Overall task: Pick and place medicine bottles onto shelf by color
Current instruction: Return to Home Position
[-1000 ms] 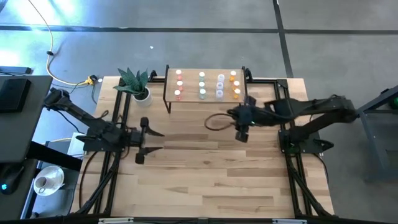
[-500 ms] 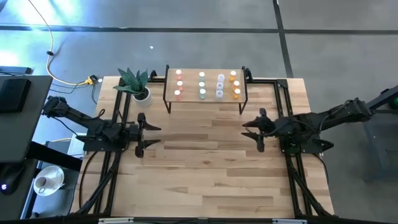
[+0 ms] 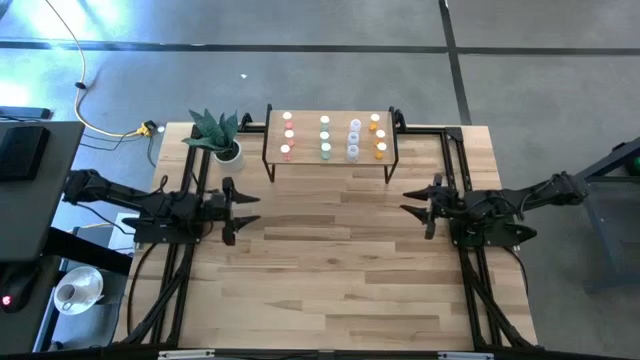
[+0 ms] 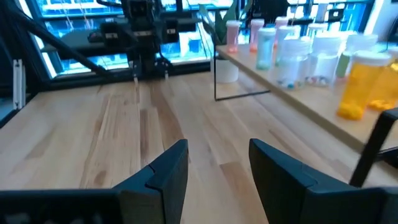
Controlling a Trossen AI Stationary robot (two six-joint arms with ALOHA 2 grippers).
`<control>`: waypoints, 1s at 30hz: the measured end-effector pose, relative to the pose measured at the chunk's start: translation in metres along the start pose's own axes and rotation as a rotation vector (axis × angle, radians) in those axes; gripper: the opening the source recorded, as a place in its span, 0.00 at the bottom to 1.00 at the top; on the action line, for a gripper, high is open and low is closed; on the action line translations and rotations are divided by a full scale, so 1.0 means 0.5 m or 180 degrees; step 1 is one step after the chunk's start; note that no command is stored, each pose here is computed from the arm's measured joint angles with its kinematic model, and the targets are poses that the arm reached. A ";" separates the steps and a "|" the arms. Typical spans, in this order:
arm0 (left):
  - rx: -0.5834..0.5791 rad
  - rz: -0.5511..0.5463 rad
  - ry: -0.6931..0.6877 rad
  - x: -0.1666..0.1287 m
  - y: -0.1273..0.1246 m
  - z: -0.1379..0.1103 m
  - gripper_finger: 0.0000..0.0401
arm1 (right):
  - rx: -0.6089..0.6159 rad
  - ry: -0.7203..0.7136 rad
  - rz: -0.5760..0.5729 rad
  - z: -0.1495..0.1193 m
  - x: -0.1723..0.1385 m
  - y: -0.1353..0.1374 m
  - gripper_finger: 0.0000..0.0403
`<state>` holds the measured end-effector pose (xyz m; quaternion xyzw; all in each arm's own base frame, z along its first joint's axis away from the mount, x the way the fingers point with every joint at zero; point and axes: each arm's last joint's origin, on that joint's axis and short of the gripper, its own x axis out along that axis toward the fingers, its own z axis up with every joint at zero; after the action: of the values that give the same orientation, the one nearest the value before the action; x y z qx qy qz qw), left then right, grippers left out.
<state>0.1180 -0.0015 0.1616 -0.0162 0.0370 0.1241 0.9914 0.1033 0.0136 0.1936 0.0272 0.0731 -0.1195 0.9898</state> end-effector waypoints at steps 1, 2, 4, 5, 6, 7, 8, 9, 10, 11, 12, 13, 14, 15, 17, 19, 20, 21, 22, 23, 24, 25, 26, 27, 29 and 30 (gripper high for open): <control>-0.0002 0.0037 -0.0006 0.001 0.003 0.000 0.57 | -0.0005 -0.0035 0.0003 -0.001 -0.005 -0.003 0.40; 0.0009 0.0067 -0.0010 0.001 0.007 0.001 0.57 | -0.0010 -0.0060 0.0007 -0.002 -0.010 -0.006 0.40; 0.0036 0.0097 -0.0018 0.003 0.014 0.002 0.57 | 0.0008 -0.0102 0.0012 -0.003 -0.021 -0.012 0.40; 0.0049 0.0115 -0.0024 0.003 0.018 0.002 0.57 | 0.0017 -0.0116 0.0013 -0.004 -0.027 -0.015 0.40; 0.0047 0.0123 -0.0027 0.004 0.021 0.003 0.57 | 0.0031 -0.0142 0.0016 -0.005 -0.032 -0.018 0.40; 0.0045 0.0129 -0.0030 0.005 0.025 0.003 0.57 | 0.0051 -0.0173 0.0021 -0.005 -0.038 -0.021 0.40; 0.0038 0.0132 -0.0031 0.006 0.029 0.003 0.57 | 0.0053 -0.0161 0.0013 -0.007 -0.040 -0.023 0.40; 0.0018 0.0126 -0.0026 0.006 0.032 0.003 0.57 | 0.0072 -0.0158 0.0005 -0.006 -0.040 -0.023 0.40; -0.0018 0.0118 -0.0025 0.007 0.035 0.003 0.57 | 0.0062 -0.0115 -0.0004 -0.009 -0.040 -0.023 0.40; -0.0056 0.0100 -0.0019 0.007 0.038 0.003 0.57 | 0.0065 -0.0081 -0.0011 -0.012 -0.038 -0.023 0.40; -0.0093 0.0068 -0.0009 0.008 0.041 0.003 0.57 | 0.0068 -0.0065 -0.0014 -0.013 -0.037 -0.022 0.40; -0.0123 0.0047 0.0008 0.008 0.043 0.002 0.57 | 0.0074 -0.0036 -0.0017 -0.018 -0.036 -0.022 0.40; -0.0144 0.0022 0.0027 0.008 0.045 0.001 0.57 | 0.0075 0.0006 -0.0024 -0.024 -0.034 -0.022 0.40; -0.0169 0.0001 0.0038 0.008 0.046 0.000 0.57 | 0.0090 0.0028 -0.0027 -0.030 -0.033 -0.022 0.40; -0.0214 0.0017 0.0043 0.009 0.048 0.000 0.57 | 0.0088 0.0065 -0.0036 -0.039 -0.030 -0.021 0.40; -0.0230 0.0041 0.0042 0.009 0.049 0.000 0.57 | 0.0084 0.0103 -0.0042 -0.052 -0.025 -0.020 0.40; -0.0231 0.0057 0.0041 0.009 0.049 0.000 0.57 | 0.0119 0.0099 -0.0038 -0.052 -0.024 -0.020 0.40; -0.0235 0.0059 0.0041 0.009 0.049 0.000 0.57 | 0.0133 0.0109 -0.0036 -0.052 -0.023 -0.019 0.40; -0.0252 0.0053 0.0041 0.009 0.049 0.000 0.57 | 0.0145 0.0102 -0.0037 -0.052 -0.023 -0.019 0.40; -0.0270 0.0049 0.0041 0.009 0.049 0.000 0.57 | 0.0148 0.0100 -0.0036 -0.052 -0.023 -0.019 0.40; -0.0288 0.0049 0.0041 0.009 0.049 0.000 0.57 | 0.0161 0.0100 -0.0035 -0.052 -0.023 -0.019 0.40; -0.0289 0.0050 0.0041 0.009 0.049 0.000 0.57 | 0.0216 0.0100 -0.0037 -0.052 -0.023 -0.019 0.40; -0.0290 0.0051 0.0041 0.009 0.049 0.000 0.57 | 0.0265 0.0099 -0.0037 -0.052 -0.023 -0.019 0.40; -0.0290 0.0050 0.0038 0.009 0.049 0.000 0.57 | 0.0309 0.0100 -0.0036 -0.052 -0.023 -0.019 0.40; -0.0289 0.0043 0.0035 0.009 0.048 0.000 0.57 | 0.0377 0.0102 -0.0037 -0.052 -0.023 -0.019 0.40; -0.0289 0.0033 0.0036 0.009 0.047 0.000 0.57 | 0.0394 0.0104 -0.0037 -0.052 -0.023 -0.019 0.40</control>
<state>0.1163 0.0225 0.1608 -0.0617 0.0370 0.1306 0.9888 0.0863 0.0089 0.1694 0.0899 0.0819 -0.1291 0.9841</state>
